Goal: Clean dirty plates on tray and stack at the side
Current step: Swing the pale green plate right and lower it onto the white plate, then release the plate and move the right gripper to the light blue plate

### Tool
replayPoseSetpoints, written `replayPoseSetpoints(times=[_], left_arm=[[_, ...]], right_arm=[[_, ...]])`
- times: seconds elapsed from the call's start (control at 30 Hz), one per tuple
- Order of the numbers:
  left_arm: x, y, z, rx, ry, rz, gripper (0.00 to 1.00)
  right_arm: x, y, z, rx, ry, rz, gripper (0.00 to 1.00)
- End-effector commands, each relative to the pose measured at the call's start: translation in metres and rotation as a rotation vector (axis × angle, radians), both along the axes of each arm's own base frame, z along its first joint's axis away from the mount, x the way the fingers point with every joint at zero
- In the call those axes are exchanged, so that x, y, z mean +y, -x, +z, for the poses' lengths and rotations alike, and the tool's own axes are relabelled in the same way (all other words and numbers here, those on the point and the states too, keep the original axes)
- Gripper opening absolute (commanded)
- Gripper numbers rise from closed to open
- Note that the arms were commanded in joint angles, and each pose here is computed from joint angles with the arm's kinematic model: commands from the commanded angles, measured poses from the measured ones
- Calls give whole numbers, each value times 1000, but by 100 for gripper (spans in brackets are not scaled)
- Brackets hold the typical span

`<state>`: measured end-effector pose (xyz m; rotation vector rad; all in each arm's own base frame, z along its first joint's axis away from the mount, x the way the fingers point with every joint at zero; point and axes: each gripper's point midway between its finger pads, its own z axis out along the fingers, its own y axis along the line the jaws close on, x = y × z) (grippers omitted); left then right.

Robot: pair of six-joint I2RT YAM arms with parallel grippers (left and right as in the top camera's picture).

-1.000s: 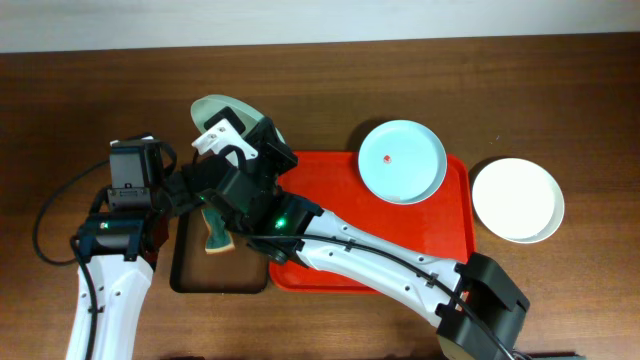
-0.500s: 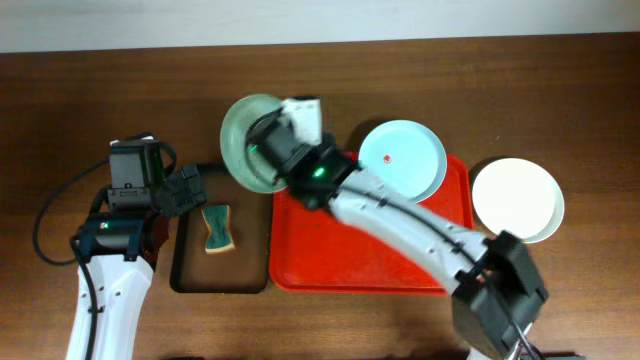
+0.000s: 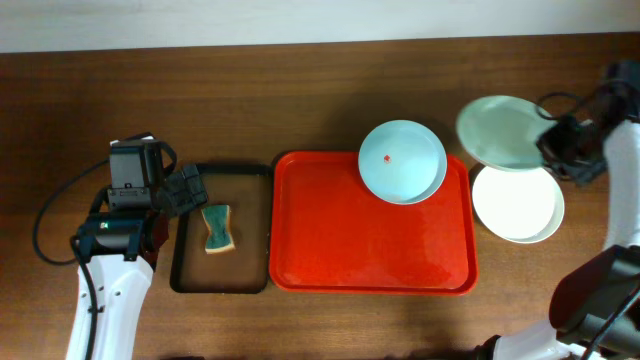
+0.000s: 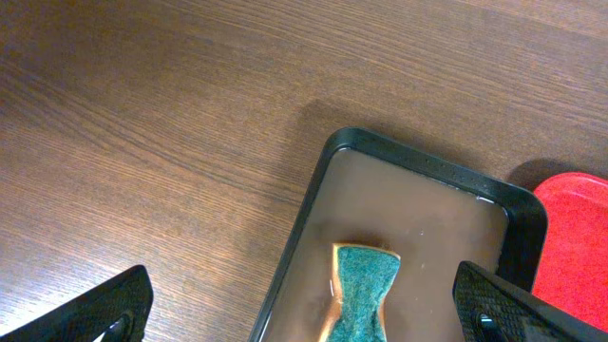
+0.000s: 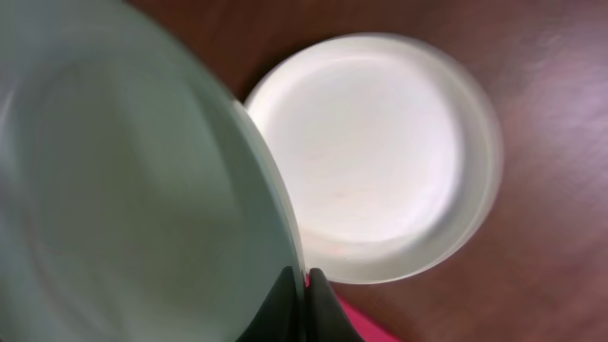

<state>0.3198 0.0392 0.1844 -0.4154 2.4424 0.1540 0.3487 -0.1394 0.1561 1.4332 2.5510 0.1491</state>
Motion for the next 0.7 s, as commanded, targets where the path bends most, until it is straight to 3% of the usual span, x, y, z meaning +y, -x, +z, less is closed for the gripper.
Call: replayPoseSetpoints(times=[0.0,0.2,0.5,0.53,0.6,0.63,0.67], left_arm=[[0,-3,7,-22,13,10,99],[0,-3,7,-22,13,10,99],[0,-3,7,-22,13,10,99],[0,-3,7,-22,13,10,99],[0,-3,7,-22,13,10,99],[0,-3,7,-22,13,10,99],[0,-3,7,-22,13,10,99]], right_arm=[[-23,35,-22,75,-26,-75,4],[-33,77,-99,191,-1,-193,4],[-52,97,-104,278,133,-211,4],[-50,97,-106,276,123,-210,10],[-41,90,-107,244,68,-187,62],[-32,82,-108,208,19,-100,77],[-24,75,-108,175,-17,-29,84]])
